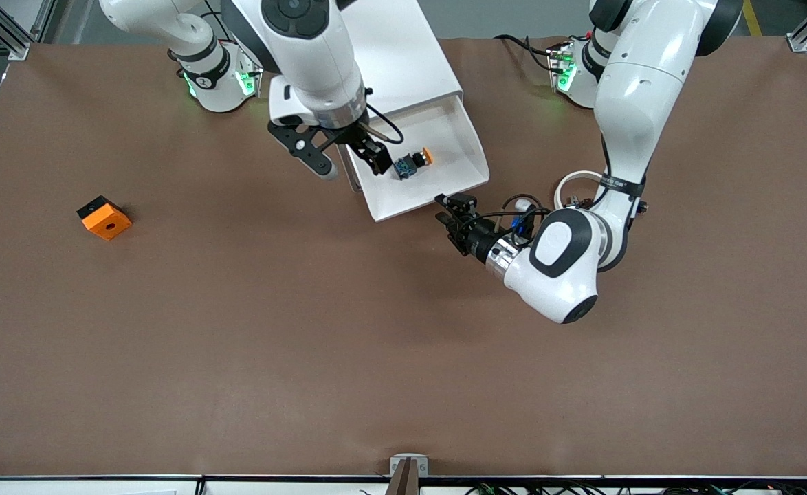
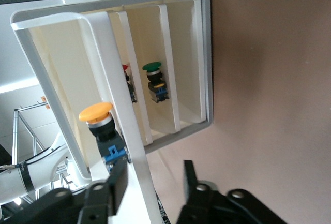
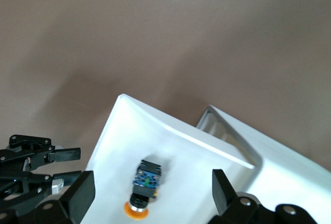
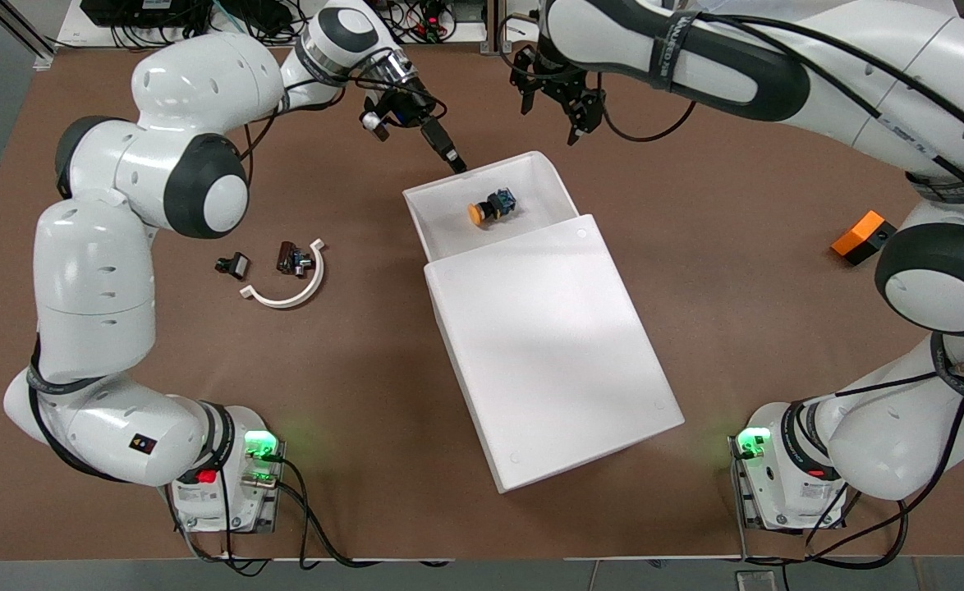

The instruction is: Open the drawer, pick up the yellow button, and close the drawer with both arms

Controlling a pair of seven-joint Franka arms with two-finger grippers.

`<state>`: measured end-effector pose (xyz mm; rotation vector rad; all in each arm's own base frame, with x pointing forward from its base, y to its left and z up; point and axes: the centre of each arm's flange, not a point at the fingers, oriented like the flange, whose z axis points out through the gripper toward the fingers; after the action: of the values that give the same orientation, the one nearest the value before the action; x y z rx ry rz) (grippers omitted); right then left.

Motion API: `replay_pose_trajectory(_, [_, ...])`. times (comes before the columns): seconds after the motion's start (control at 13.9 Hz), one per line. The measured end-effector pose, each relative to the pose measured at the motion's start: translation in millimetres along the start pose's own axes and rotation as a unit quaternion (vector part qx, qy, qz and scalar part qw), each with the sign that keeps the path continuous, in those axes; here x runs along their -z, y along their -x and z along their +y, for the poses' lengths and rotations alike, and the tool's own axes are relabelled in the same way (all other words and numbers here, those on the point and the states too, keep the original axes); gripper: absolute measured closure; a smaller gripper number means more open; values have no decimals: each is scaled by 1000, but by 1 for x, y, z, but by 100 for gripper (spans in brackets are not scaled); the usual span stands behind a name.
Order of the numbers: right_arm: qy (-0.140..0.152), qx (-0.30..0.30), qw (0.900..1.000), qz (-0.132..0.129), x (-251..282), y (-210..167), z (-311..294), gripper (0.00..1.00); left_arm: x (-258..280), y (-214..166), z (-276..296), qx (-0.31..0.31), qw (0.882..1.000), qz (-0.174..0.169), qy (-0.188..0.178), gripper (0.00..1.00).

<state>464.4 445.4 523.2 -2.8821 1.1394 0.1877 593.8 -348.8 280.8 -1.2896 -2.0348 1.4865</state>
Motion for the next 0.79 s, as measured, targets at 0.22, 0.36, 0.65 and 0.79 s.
replay_pose_trajectory(0.22, [-2, -23, 1000, 13, -28, 12, -16, 0, 40, -5, -1, -11, 999, -14, 29, 14])
replay_pose_trajectory(0.36, [-2, -48, 999, 15, -46, 19, -25, 0, 62, -14, 1, -33, 998, -7, 50, 0])
replay_pose_trajectory(0.65, [6, -74, 997, 14, -69, 27, -33, 0, 103, -33, -2, -105, 990, 12, 90, 0])
replay_pose_trajectory(0.79, [8, -86, 996, 14, -83, 38, -37, 0, 127, -42, -15, -162, 980, 29, 114, 0])
